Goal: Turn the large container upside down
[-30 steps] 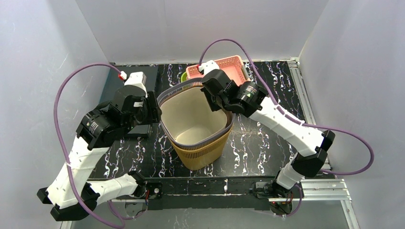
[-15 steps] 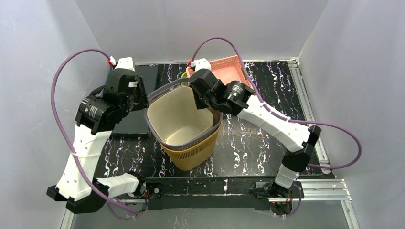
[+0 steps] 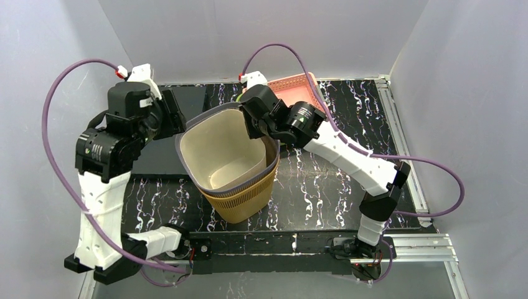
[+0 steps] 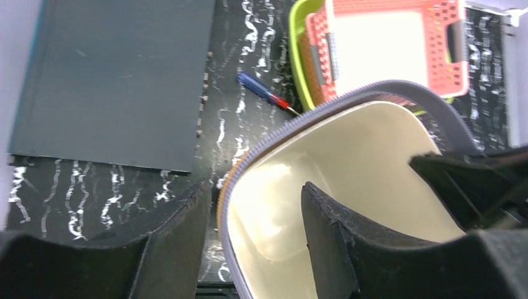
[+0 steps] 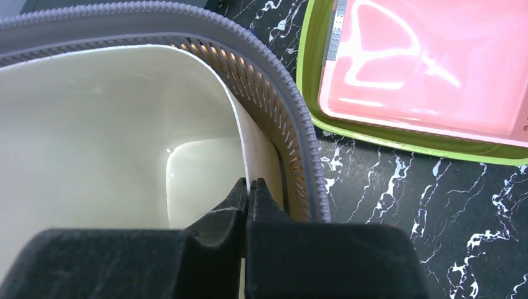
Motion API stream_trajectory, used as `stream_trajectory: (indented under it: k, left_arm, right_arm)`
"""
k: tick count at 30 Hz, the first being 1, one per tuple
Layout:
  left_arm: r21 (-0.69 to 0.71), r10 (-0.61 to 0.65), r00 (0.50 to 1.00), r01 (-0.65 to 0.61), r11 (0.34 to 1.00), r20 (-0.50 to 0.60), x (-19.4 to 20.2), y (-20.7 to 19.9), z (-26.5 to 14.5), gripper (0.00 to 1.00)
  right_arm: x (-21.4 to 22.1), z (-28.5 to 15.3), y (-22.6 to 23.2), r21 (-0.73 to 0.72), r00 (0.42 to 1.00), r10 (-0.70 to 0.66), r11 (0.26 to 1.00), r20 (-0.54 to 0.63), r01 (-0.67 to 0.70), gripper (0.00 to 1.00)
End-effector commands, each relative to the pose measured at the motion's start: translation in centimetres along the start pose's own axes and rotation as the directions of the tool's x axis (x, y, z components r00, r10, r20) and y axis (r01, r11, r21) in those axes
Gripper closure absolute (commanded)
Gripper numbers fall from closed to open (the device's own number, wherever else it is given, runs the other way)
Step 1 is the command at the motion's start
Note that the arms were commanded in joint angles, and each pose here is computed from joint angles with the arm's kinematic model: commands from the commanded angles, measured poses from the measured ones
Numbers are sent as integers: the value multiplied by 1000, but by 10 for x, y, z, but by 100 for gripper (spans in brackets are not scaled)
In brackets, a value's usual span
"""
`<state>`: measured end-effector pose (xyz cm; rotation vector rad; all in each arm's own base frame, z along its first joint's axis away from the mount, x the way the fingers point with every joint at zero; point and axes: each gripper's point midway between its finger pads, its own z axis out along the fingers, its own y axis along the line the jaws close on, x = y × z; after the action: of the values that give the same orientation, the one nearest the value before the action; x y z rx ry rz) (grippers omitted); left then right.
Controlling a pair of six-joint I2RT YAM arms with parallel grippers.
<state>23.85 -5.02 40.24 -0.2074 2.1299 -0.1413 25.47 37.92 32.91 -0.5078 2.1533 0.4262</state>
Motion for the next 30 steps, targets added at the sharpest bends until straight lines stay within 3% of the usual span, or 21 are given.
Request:
stream_trajectory:
  k: [1,9,15,26,30]
  left_arm:
    - [146,-39,999,44,988,-37,12,-19,-22,45]
    - [219,-88,996,89,972,-13,15,-24,-44,33]
    - [229,-88,995,94,969,-37,20,-25,-49,31]
    - [389,-56,976,136,911,-210,46,-55,-67,40]
    - [336,-40,952,145,931,-302,64,-48,-65,45]
  right_arm:
    - [-65,-48,16,-135,968,140,984,208,-113,99]
    - [-85,-74,-9,-75,934,168,986,314,-152,99]
    - [-91,-81,-11,-84,922,190,982,338,-171,99]
    - [-100,-88,-15,-89,904,221,975,367,-203,99]
    - [-105,-92,-13,-104,895,232,973,380,-208,99]
